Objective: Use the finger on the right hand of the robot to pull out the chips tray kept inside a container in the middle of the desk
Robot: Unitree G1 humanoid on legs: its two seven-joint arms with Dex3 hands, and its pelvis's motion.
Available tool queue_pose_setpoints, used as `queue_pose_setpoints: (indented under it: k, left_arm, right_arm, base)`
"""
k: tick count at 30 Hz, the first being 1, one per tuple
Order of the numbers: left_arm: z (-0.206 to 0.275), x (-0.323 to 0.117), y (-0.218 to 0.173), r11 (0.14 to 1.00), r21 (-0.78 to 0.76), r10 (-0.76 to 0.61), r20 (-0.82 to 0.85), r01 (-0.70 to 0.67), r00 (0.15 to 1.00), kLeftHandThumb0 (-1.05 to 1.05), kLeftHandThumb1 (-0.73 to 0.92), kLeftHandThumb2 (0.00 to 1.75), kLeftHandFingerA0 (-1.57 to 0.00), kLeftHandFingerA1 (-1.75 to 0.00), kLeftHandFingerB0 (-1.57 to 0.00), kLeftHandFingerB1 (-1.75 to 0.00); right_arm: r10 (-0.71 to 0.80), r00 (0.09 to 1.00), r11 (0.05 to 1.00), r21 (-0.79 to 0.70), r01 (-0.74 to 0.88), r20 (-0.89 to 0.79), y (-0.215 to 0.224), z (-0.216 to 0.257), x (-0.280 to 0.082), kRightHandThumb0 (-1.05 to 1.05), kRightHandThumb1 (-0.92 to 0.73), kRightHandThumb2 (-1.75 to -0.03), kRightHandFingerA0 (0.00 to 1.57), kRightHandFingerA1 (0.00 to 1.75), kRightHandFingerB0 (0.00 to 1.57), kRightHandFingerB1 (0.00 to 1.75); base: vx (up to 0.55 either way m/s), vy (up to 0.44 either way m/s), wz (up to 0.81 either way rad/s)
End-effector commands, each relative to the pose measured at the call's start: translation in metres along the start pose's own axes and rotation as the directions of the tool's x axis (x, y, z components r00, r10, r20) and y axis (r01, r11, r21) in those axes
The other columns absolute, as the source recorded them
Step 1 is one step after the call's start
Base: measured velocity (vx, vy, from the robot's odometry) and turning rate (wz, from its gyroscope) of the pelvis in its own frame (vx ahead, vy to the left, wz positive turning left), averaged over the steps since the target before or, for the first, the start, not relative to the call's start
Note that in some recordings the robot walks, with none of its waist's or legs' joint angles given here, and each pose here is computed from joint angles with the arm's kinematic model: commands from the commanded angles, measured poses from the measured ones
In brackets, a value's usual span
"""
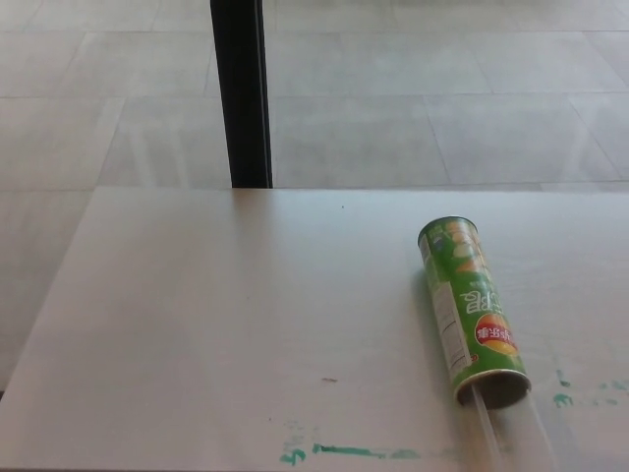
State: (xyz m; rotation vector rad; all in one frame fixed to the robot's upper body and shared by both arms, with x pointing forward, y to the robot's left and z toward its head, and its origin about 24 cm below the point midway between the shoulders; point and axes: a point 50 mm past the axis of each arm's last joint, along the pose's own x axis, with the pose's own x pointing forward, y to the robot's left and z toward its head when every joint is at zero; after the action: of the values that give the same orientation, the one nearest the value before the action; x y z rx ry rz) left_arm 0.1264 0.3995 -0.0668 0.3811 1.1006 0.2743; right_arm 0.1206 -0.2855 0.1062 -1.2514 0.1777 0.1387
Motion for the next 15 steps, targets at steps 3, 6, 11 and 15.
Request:
queue_pose_setpoints:
  k: [3,6,11,15]
  left_arm:
    - [-0.008,-0.003,0.005,1.000,-0.015,0.004,-0.018,-0.004,1.000,-0.48,0.74,0.62,-0.57,-0.62,-0.57,-0.55]
    - [-0.007,-0.003,0.005,1.000,0.012,0.005,-0.013,-0.004,1.000,-0.49,0.75,0.62,-0.58,-0.65,-0.55,-0.56]
    - [-0.005,-0.002,0.005,1.000,0.012,0.011,-0.026,-0.011,1.000,-0.47,0.75,0.62,-0.60,-0.65,-0.57,-0.56]
    - [-0.005,-0.002,0.003,1.000,-0.006,0.003,-0.014,-0.003,1.000,-0.48,0.74,0.62,-0.58,-0.67,-0.56,-0.57]
  right_arm:
    - [-0.109,0.939,0.975,0.151,0.165,-0.326,-0.001,-0.078,-0.038,-0.02,-0.57,-0.56,0.73,1.11,0.00,0.16]
    - [-0.116,0.882,0.953,0.197,0.228,-0.457,0.008,-0.107,-0.047,-0.06,-0.56,-0.56,0.74,0.95,0.00,0.17]
    - [-0.119,0.763,0.854,0.326,0.404,-0.635,0.028,-0.135,-0.054,-0.08,-0.58,-0.58,0.70,1.14,0.00,0.18]
    - [-0.089,0.638,0.745,0.374,0.552,-0.765,0.049,-0.157,-0.045,-0.23,-0.61,-0.62,0.85,0.85,0.09,0.23]
  base:
    - [0.00,0.000,0.00]
    - [0.00,0.000,0.00]
    - [0.00,0.000,0.00]
    - [0.00,0.000,0.00]
